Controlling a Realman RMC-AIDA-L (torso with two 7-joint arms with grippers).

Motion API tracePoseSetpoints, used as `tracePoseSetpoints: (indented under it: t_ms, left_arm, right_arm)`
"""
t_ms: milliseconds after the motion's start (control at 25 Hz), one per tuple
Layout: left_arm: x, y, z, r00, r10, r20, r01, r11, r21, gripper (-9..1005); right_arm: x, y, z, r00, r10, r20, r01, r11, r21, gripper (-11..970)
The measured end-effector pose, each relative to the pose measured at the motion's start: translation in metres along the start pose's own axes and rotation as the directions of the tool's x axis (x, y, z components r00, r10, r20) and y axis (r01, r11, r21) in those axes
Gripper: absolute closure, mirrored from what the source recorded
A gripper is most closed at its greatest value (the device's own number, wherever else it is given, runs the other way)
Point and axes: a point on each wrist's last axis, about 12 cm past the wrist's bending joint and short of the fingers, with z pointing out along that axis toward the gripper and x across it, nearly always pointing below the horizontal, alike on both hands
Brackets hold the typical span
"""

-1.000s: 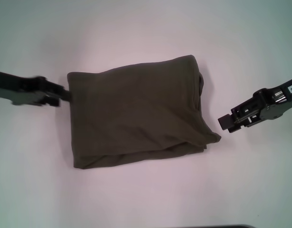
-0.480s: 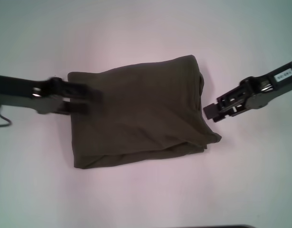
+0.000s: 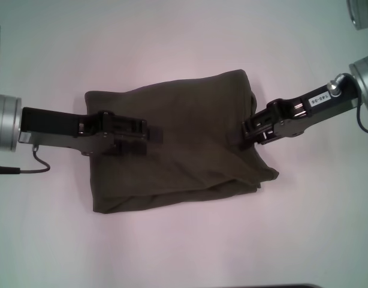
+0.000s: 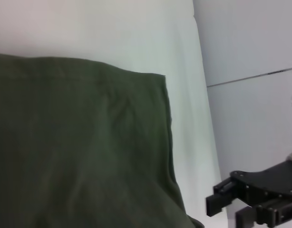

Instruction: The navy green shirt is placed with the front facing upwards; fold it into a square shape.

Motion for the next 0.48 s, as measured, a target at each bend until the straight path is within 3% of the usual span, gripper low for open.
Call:
tracePoseSetpoints:
  t_ms: [320,480]
  left_arm:
    - [-0.001,0.0,-0.002,1.0,0.015,0.009,-0.015,1.0,0.017,373]
    - [-0.001,0.005,-0.009,0.999,-0.011,0.043,0.011,1.0,0.014,658]
  right_arm:
    - [-0.003,0.004,0.003,1.0,-0.017,0.007,0.018,1.0,-0.016,534]
    - [-0.003,0.009,0.011,0.998,-0.056,0.007,0.056,0.997,-0.043,583]
